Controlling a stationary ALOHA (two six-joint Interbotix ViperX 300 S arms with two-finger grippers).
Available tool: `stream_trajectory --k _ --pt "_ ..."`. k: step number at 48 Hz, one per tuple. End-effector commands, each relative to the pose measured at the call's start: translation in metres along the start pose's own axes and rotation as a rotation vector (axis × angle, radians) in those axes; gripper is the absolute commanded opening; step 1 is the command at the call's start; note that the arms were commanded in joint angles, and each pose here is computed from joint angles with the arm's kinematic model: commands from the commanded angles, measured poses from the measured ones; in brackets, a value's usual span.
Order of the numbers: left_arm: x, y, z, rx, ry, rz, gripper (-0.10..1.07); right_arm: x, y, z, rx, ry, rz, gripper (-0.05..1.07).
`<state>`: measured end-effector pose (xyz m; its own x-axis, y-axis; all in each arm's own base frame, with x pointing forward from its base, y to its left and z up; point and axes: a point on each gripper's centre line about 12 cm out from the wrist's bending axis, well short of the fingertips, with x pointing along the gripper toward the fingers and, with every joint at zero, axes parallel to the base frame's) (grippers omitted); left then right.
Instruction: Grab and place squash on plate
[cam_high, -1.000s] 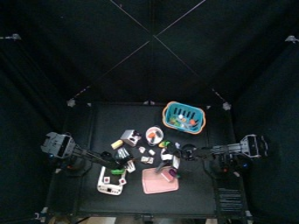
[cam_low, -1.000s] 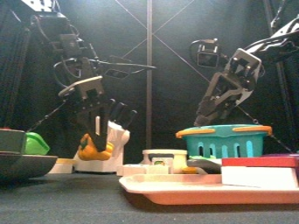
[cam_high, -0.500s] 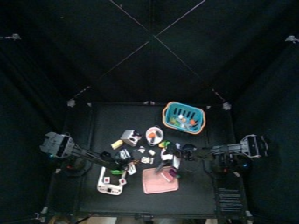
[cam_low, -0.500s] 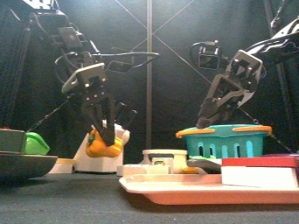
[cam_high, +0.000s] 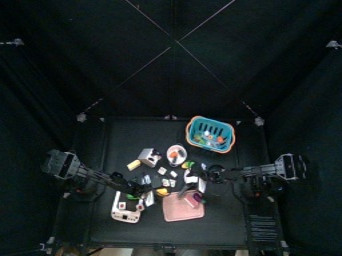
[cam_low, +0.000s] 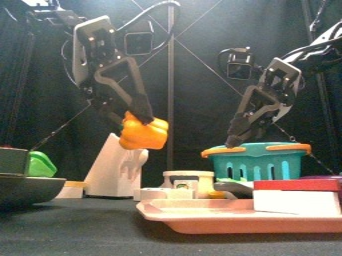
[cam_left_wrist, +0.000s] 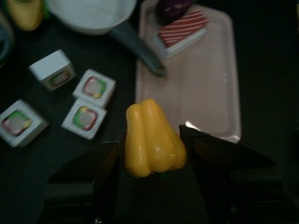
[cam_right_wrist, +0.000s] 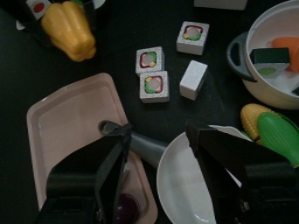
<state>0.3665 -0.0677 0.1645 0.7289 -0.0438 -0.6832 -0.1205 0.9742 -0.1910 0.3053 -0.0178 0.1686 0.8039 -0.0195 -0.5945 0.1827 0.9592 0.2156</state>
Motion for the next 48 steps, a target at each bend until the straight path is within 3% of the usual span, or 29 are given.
stream_trajectory --k 1,14,26,48 --pt "0.002 -0.012 0.009 0.036 -0.041 -0.083 0.71 -0.002 0.001 0.006 -0.002 -0.024 0.007 0.88" --pt "0.03 -0.031 0.018 0.106 -0.066 -0.205 0.7 -0.002 0.0 0.006 -0.002 -0.021 0.004 0.88" --pt "0.06 -0.032 0.017 0.137 -0.039 -0.189 0.7 -0.002 0.0 0.003 -0.002 -0.017 0.005 0.88" --pt "0.077 -0.029 0.008 0.071 -0.002 -0.172 0.7 -0.002 -0.001 0.003 0.0 -0.017 0.003 0.88"
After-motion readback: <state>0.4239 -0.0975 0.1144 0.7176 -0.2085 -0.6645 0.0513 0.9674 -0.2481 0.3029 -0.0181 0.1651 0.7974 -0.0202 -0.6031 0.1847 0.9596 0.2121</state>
